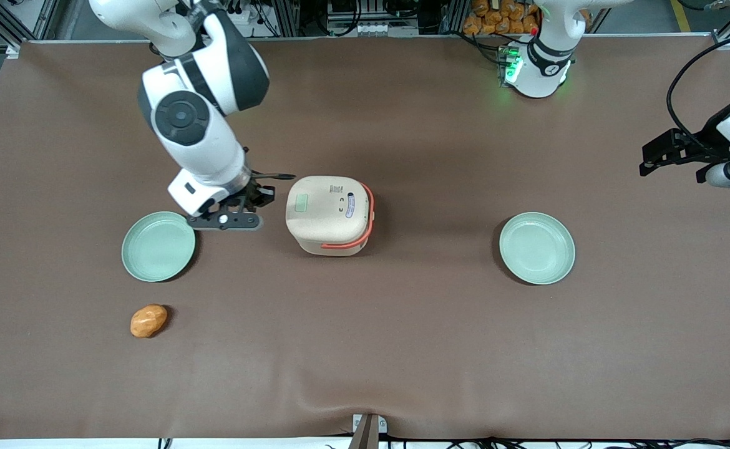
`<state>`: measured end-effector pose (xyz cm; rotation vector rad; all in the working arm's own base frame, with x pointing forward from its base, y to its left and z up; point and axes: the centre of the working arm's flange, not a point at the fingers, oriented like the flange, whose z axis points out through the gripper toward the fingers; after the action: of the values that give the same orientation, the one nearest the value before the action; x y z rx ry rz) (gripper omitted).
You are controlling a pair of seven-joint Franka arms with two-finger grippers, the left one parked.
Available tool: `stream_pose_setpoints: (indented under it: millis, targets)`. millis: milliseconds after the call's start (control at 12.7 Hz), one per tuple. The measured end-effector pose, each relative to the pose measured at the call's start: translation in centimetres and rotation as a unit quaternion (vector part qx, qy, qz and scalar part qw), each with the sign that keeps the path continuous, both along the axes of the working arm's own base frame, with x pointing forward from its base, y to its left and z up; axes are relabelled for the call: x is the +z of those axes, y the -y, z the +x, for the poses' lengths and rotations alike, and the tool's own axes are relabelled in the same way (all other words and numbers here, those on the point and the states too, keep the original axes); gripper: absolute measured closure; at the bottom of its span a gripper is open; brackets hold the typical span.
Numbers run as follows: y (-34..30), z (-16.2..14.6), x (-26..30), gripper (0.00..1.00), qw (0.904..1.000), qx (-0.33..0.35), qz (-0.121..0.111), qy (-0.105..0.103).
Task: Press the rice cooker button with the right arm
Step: 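Move the right gripper over the plate toward the rice cooker's lid button, then lower the closed right gripper onto the rice cooker's lid button and press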
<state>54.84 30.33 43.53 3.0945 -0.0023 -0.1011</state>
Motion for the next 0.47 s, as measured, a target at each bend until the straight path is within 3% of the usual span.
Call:
stream_pose_setpoints:
  millis: [474]
  targets:
    - [-2.6, -1.0, -0.4, 0.99, 0.9998, 0.018, 0.003, 0.009]
